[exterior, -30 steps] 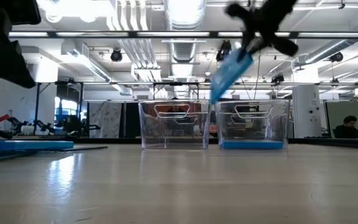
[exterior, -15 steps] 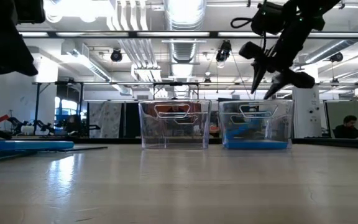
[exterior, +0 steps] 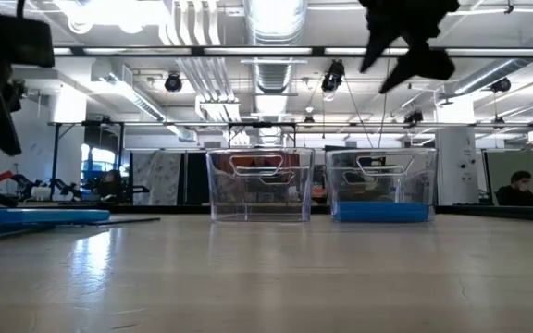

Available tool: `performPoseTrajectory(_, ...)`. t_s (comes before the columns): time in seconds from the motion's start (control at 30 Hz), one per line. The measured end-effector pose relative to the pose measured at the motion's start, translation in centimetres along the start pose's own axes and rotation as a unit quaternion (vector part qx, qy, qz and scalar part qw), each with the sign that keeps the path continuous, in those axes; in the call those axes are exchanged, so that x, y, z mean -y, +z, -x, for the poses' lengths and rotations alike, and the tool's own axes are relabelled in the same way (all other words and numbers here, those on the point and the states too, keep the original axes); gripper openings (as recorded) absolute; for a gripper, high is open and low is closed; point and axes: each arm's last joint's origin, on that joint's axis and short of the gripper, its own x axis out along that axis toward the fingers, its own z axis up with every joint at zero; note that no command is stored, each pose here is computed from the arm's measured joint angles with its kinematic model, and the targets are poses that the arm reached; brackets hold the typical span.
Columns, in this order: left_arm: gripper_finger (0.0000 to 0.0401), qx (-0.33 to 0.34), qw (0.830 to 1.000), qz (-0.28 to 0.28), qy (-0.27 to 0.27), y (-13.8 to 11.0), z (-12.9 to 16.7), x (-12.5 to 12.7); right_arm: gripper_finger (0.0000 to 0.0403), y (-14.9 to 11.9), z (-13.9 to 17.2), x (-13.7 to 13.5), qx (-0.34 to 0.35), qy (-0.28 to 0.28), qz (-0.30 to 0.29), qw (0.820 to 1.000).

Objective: Pick & place jewel cases by type
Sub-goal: Put the blue CD case into the right transparent bin

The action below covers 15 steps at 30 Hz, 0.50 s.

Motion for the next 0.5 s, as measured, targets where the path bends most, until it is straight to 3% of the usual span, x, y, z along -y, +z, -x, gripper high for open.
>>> performPoseTrajectory(0.07, 0.0066, -0.026, 0.999, -0.006, 0.038, 0.0, -0.5, -0.6, 0.0225, -1.2, -1.7, -1.9, -0.006, 0.049, 0.000, 0.999)
performPoseTrajectory(0.17, 0.0066, -0.038, 0.996, -0.012, 0.076, 0.4, -1.2, -0.8, 0.0222, -2.8, -4.9, -4.2, -0.007, 0.077, 0.013, 0.997)
performPoseTrajectory(0.5, 0.0066, -0.093, 0.973, -0.048, 0.204, -0.1, -5.6, -1.4, 0.0211, -5.9, -13.9, -9.7, -0.017, 0.079, 0.052, 0.995)
